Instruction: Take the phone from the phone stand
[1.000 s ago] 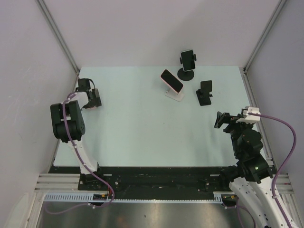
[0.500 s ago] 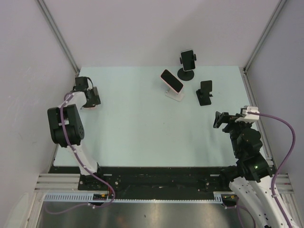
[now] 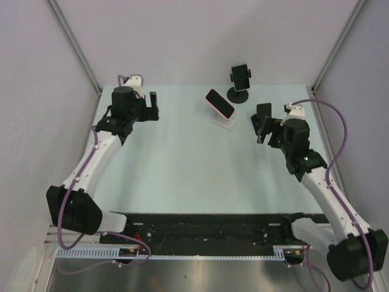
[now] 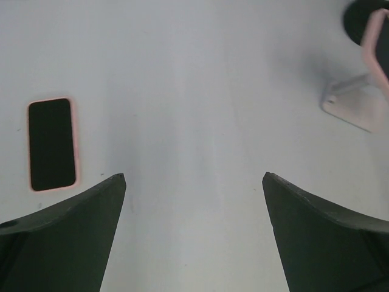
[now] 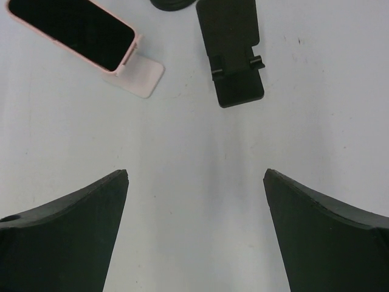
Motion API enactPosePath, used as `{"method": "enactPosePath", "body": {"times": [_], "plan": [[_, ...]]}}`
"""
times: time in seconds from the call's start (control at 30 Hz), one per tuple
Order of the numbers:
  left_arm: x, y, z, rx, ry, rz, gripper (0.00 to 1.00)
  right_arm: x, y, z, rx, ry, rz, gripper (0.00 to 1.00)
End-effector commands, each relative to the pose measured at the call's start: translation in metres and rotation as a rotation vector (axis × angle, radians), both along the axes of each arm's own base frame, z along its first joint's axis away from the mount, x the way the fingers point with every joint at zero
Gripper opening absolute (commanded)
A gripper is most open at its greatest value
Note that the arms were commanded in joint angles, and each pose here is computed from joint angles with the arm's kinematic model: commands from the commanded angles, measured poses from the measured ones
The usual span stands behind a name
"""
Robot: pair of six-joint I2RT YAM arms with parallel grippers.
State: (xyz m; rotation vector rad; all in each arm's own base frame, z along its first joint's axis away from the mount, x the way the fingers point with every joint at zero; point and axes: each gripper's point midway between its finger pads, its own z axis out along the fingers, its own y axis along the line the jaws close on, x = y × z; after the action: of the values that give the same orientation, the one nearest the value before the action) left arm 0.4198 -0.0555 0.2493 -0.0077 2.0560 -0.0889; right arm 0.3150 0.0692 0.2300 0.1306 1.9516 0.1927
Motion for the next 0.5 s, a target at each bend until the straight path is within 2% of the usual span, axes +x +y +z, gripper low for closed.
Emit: {"method": "enactPosePath", "body": {"times": [0.0, 0.03, 0.13, 0.27, 0.33, 0.47], "plan": [[-0.032, -0.054, 0.016, 0.006, -0.043, -0.17, 1.0, 0.042, 0.0, 0.003, 0.06, 0.015, -0.018, 1.0], [-0.039, -0.062, 0.021, 0.007, -0.059, -0.197, 1.0, 0.058, -0.004, -0.012, 0.038, 0.044, -0.031, 1.0], [-0.058, -0.09, 0.017, 0.025, -0.06, -0.291, 1.0, 0.09, -0.012, -0.008, -0.03, 0.009, -0.038, 1.0], [-0.064, -0.101, 0.017, 0.033, -0.064, -0.328, 1.0, 0.131, -0.027, -0.021, -0.069, 0.011, -0.065, 1.0], [-0.065, -0.105, 0.019, 0.017, -0.065, -0.344, 1.0, 0.15, -0.029, -0.007, -0.092, -0.054, -0.046, 1.0], [-0.066, -0.103, 0.018, 0.02, -0.064, -0.341, 1.0, 0.181, -0.032, -0.012, -0.155, -0.08, -0.008, 1.0]]}}
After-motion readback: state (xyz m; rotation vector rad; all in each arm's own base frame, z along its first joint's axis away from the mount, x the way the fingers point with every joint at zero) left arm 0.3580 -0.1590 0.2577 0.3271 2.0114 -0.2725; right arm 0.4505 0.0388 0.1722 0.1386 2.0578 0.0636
